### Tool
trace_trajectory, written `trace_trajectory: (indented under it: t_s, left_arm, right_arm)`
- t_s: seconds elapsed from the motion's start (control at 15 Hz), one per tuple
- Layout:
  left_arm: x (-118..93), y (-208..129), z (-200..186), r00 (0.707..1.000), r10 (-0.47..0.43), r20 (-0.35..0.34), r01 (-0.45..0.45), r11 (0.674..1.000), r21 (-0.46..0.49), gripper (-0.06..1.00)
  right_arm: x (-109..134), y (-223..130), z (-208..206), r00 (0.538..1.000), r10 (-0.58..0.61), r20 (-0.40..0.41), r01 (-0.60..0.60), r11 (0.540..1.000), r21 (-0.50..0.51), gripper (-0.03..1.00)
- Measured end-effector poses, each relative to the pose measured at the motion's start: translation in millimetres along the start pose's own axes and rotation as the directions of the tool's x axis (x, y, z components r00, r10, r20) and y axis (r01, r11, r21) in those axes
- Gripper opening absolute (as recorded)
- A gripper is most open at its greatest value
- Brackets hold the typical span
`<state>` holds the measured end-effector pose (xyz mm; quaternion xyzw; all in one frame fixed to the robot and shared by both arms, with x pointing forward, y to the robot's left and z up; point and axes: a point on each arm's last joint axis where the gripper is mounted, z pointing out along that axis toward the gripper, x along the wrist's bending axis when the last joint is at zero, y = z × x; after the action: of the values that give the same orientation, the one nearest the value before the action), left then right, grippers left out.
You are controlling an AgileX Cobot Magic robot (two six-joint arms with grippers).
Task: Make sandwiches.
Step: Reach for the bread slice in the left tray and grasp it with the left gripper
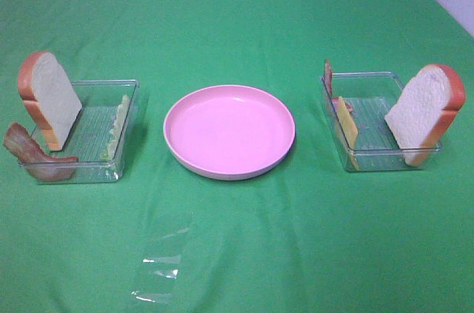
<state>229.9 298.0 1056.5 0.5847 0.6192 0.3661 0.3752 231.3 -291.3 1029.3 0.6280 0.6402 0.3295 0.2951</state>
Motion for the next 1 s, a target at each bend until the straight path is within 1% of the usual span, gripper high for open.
trace_trajectory:
  t_s: [0.53, 0.6, 0.73, 0.8, 0.87, 0.93, 1.0]
  left_arm:
    - [0.2, 0.0, 0.0, 1.000, 0.001, -0.002, -0.001, 1.000, 0.000, 0.99]
    - [0.7, 0.6, 0.6, 1.000, 0.005, -0.008, -0.005, 1.000, 0.011, 0.99]
    - [2.2, 13.3, 3.6, 0.999, 0.037, -0.024, -0.033, 0.990, 0.137, 0.99]
    - [2.5, 32.4, 9.7, 0.998, 0.056, -0.025, -0.049, 0.968, 0.247, 0.99]
    - [2.3, 59.8, 25.3, 0.998, 0.061, -0.019, -0.051, 0.937, 0.346, 0.99]
    - [2.3, 75.4, 34.6, 0.998, 0.060, -0.018, -0.049, 0.923, 0.381, 0.99]
    - [2.2, 105.0, 53.9, 0.998, 0.060, -0.015, -0.048, 0.901, 0.431, 0.99]
  right_arm:
    - [0.0, 0.0, 0.0, 1.000, 0.000, 0.000, 0.000, 1.000, 0.000, 0.98]
    - [0.0, 0.0, 0.0, 1.000, 0.000, 0.000, 0.000, 1.000, 0.000, 0.98]
    - [0.0, 0.0, 0.0, 1.000, 0.000, 0.000, 0.000, 1.000, 0.000, 0.98]
    - [0.0, 0.0, 0.0, 1.000, 0.000, 0.000, 0.000, 1.000, 0.000, 0.98]
    - [0.0, 0.0, 0.0, 1.000, 0.000, 0.000, 0.000, 1.000, 0.000, 0.98]
    - [0.0, 0.0, 0.0, 1.000, 0.000, 0.000, 0.000, 1.000, 0.000, 0.98]
    - [0.0, 0.0, 0.0, 1.000, 0.000, 0.000, 0.000, 1.000, 0.000, 0.98]
